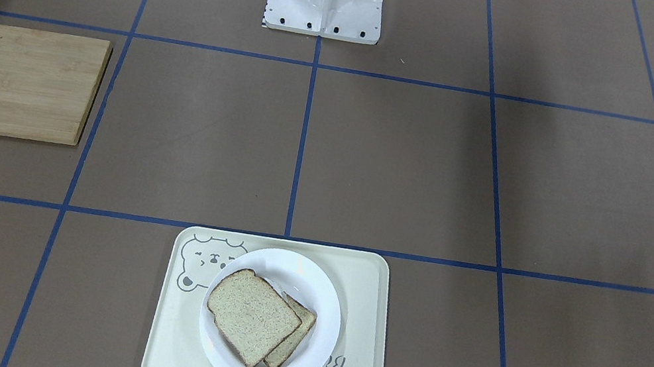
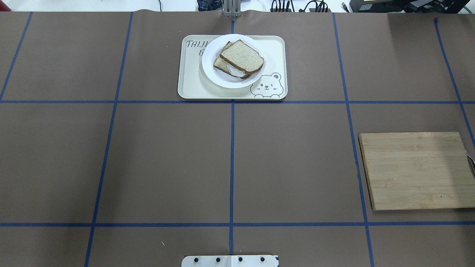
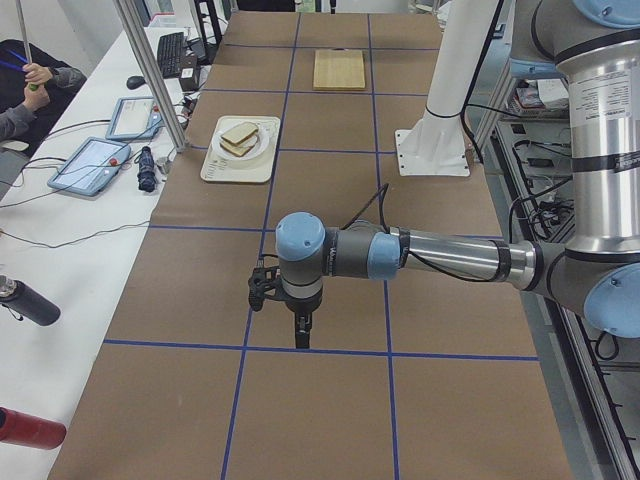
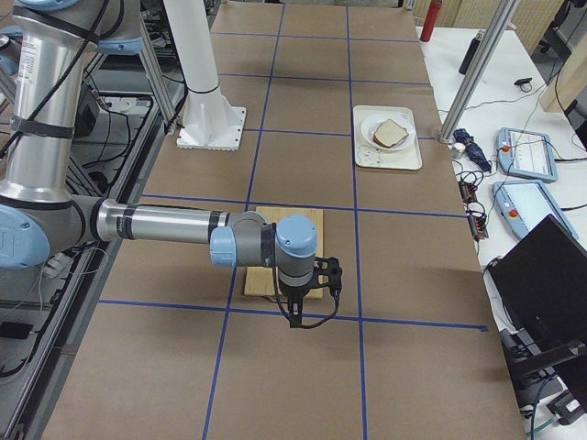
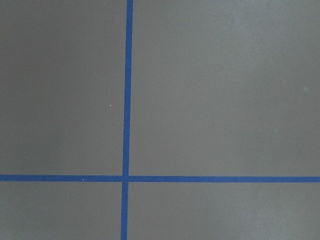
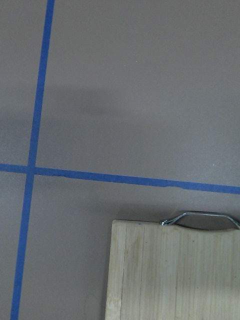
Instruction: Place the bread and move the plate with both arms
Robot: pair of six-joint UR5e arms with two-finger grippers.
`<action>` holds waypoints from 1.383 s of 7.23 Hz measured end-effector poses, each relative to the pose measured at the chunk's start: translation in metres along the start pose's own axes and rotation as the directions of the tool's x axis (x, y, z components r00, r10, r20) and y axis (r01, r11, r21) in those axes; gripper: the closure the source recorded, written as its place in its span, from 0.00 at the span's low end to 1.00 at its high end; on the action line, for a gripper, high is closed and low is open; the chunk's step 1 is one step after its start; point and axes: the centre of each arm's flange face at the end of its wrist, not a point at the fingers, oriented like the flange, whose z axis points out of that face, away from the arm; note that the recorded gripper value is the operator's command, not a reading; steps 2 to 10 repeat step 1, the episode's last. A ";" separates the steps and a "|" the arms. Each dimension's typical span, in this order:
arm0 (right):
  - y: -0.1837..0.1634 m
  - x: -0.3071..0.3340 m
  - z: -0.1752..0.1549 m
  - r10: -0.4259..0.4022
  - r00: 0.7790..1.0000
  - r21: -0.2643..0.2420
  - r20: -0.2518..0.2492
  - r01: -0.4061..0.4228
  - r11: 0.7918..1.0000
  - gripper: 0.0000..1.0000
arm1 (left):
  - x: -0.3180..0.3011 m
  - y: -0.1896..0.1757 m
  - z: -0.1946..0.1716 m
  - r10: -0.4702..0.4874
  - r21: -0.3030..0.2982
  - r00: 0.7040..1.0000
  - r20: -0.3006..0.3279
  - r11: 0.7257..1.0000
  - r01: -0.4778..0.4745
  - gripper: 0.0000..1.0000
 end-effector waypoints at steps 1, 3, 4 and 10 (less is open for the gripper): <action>0.001 0.000 0.001 0.001 1.000 -0.002 0.001 -0.001 1.000 0.00 | 0.000 0.000 0.000 0.000 -0.001 1.000 0.001 1.000 0.000 0.02; 0.001 0.000 0.001 0.001 1.000 -0.002 0.001 -0.001 1.000 0.00 | 0.000 0.000 0.000 0.000 -0.001 1.000 0.001 1.000 0.000 0.02; 0.001 0.000 0.001 0.001 1.000 -0.002 0.001 -0.001 1.000 0.00 | 0.000 0.000 0.000 0.000 -0.001 1.000 0.001 1.000 0.000 0.02; 0.001 0.000 0.001 0.001 1.000 -0.002 0.001 -0.001 1.000 0.00 | 0.000 0.000 0.000 0.000 -0.001 1.000 0.001 1.000 0.000 0.02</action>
